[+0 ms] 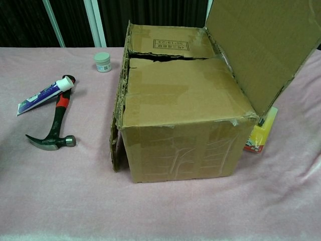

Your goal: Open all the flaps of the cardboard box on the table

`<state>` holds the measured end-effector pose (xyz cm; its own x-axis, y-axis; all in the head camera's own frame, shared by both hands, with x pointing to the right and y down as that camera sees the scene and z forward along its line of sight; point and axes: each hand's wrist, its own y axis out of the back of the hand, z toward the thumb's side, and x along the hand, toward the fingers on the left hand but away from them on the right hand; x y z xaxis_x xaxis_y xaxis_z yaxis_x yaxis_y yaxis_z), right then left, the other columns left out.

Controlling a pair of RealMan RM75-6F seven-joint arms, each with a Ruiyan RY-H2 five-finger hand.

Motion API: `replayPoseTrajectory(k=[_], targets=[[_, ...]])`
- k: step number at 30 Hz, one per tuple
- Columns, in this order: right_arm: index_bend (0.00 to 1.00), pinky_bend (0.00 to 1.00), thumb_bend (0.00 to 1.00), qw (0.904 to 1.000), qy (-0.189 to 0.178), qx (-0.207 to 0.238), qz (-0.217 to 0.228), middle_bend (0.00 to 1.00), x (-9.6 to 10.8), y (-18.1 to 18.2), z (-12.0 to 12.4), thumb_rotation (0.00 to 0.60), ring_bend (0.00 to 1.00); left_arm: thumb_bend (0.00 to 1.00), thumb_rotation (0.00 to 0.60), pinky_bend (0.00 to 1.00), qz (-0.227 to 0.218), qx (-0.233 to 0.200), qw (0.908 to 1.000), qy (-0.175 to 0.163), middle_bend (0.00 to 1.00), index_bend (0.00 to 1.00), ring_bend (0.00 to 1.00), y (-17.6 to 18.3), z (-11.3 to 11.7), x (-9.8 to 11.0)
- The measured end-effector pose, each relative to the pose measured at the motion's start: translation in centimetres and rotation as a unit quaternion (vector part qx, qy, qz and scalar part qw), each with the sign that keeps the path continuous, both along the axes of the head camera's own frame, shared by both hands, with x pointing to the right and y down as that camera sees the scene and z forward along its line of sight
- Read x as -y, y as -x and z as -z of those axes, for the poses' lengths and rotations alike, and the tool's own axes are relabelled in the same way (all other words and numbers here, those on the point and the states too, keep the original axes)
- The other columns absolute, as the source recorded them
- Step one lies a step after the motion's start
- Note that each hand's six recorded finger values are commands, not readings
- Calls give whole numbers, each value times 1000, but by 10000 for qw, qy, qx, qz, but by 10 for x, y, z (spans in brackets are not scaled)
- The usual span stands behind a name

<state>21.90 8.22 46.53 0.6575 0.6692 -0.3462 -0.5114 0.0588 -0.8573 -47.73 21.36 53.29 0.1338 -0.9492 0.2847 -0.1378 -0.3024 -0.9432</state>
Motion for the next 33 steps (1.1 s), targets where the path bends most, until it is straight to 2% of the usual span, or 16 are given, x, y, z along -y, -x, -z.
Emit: replayPoseTrajectory(k=[12, 18, 21, 27, 31, 33], targets=[[228, 246, 447, 9970, -163, -312, -687, 263, 6, -66, -3, 600, 107, 279, 600, 33, -90, 192, 9998, -11, 38, 23, 9, -1, -2, -1], [201, 246, 445, 9920, -109, -26, -1254, 244, 1, -95, -1, 600, 98, 279, 600, 34, -65, 206, 9997, 103, 39, 23, 9, -3, -5, -1], [180, 246, 442, 9852, -18, 319, -1682, 232, -8, -110, -4, 600, 89, 279, 600, 34, -120, 270, 9994, 158, 39, 23, 9, -5, -6, -1], [154, 246, 439, 9606, 230, 1032, -2571, 207, -32, -135, -22, 600, 69, 303, 600, 39, -242, 282, 9989, 285, 49, 24, 9, -14, -8, 3], [150, 245, 440, 9458, 389, 1318, -2942, 206, -48, -144, -36, 600, 69, 441, 600, 101, -292, 104, 9985, 441, 70, 52, 31, -27, -8, 12], [150, 246, 440, 9430, 407, 1361, -3009, 206, -53, -147, -41, 600, 69, 507, 600, 120, -309, -38, 9981, 539, 93, 64, 54, -35, -7, 19]])
